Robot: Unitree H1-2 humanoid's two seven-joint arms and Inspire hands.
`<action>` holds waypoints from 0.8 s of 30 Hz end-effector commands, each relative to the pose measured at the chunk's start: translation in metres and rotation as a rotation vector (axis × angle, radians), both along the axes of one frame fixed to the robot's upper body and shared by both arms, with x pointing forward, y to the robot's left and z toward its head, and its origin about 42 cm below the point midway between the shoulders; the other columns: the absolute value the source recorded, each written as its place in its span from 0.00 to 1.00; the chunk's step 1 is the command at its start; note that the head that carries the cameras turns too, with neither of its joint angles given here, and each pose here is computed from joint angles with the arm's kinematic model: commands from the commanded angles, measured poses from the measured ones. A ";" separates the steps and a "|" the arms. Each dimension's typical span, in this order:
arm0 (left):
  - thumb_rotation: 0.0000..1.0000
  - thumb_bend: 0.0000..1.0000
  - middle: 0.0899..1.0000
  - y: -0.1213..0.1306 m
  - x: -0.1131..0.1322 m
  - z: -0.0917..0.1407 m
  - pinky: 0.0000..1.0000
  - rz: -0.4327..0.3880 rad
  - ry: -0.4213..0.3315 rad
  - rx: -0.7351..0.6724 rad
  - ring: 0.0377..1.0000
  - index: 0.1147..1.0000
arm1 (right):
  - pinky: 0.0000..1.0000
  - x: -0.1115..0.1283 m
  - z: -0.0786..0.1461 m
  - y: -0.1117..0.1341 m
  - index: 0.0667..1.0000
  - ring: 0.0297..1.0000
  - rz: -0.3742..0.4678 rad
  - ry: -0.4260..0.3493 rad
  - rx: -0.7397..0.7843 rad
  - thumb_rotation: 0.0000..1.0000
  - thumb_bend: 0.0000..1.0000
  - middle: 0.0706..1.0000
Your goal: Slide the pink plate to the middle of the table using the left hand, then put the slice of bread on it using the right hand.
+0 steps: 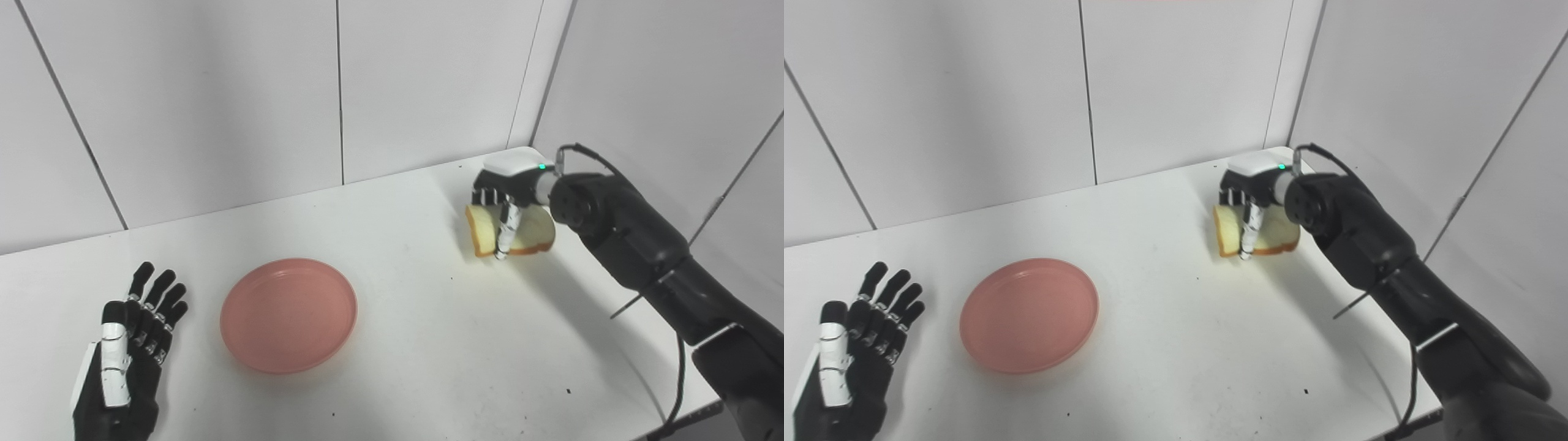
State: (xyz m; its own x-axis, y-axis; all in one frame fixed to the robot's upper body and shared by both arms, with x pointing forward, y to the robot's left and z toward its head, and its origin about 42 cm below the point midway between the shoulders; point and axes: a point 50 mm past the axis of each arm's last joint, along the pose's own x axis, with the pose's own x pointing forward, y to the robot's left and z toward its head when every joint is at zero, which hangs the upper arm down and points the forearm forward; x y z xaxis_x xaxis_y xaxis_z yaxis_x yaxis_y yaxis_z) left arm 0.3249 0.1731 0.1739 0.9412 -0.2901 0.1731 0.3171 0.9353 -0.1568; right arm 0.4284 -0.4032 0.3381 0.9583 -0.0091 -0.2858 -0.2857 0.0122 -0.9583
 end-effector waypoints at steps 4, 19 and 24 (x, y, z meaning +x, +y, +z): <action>0.96 0.71 0.94 -0.016 0.008 0.013 0.92 -0.001 -0.085 0.002 0.93 0.94 | 0.43 0.000 0.074 0.032 0.47 0.47 0.087 -0.160 0.008 0.00 0.52 0.44; 0.99 0.70 0.96 -0.059 0.017 0.007 0.95 0.025 -0.050 -0.006 0.95 0.96 | 0.37 0.016 0.097 0.128 0.50 0.42 0.361 -0.239 0.104 0.00 0.52 0.40; 0.99 0.69 0.95 -0.070 0.019 0.008 0.94 0.050 -0.029 -0.011 0.94 0.95 | 0.39 0.020 0.091 0.163 0.47 0.45 0.462 -0.231 0.128 0.00 0.53 0.43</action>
